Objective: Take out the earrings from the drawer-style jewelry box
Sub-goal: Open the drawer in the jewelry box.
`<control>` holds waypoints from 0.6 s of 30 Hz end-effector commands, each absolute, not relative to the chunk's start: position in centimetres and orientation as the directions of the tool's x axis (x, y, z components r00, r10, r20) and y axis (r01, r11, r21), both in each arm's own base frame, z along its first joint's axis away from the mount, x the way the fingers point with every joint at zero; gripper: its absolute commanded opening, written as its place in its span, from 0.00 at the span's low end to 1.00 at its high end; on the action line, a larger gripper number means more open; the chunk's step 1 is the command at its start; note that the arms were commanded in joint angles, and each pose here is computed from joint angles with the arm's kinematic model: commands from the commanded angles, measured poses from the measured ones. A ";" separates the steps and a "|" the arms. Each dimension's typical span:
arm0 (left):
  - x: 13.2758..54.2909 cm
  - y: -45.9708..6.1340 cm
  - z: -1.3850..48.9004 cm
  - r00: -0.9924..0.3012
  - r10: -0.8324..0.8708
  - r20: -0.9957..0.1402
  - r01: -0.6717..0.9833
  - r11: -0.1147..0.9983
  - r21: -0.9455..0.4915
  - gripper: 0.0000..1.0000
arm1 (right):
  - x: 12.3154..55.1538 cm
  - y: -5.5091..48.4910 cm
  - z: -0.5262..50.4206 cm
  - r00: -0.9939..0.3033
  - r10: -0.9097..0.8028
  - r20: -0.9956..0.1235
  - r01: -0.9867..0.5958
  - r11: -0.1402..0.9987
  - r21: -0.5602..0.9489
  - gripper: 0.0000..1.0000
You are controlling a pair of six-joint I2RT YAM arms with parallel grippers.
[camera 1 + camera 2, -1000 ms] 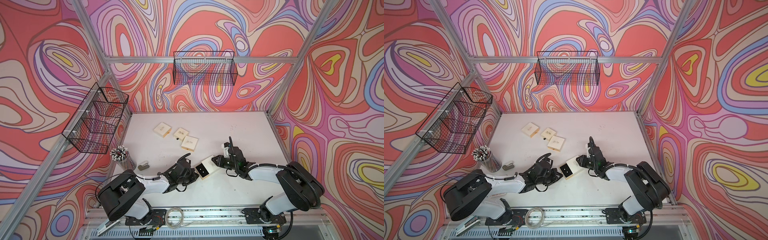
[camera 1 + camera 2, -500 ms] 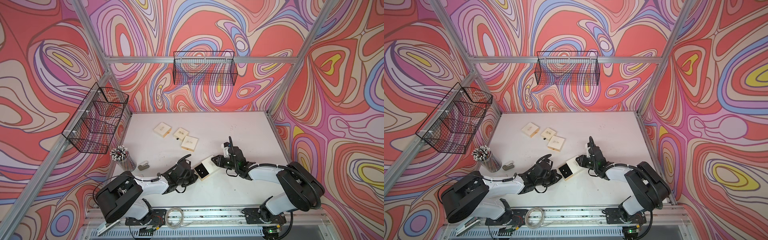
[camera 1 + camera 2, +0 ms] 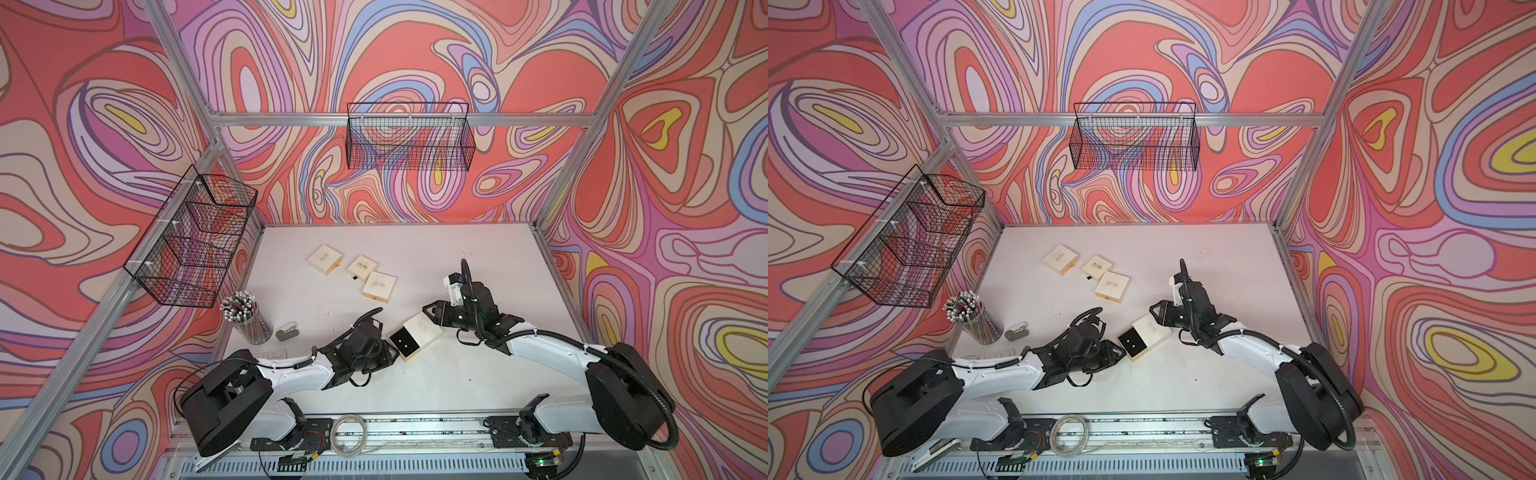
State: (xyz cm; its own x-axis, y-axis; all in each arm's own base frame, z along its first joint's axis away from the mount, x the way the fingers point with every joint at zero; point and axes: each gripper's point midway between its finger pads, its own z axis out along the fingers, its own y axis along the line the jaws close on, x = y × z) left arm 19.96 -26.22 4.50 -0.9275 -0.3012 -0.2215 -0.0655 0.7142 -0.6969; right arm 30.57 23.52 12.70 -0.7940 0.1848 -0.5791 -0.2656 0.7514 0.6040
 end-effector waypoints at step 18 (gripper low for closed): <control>19.0 -21.5 11.5 -0.827 -0.172 -0.535 0.223 0.773 -0.593 0.99 | 25.7 27.8 13.5 -0.778 -0.069 -0.625 -0.370 0.853 0.367 0.49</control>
State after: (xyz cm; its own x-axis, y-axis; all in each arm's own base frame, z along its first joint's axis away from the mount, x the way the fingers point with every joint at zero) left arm 19.47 -22.88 11.88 -0.8426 -0.2470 -0.4786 0.1670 0.7249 -0.6682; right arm 26.38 27.56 15.02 -0.7685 -0.0222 -0.6395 -0.3932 0.8048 0.4446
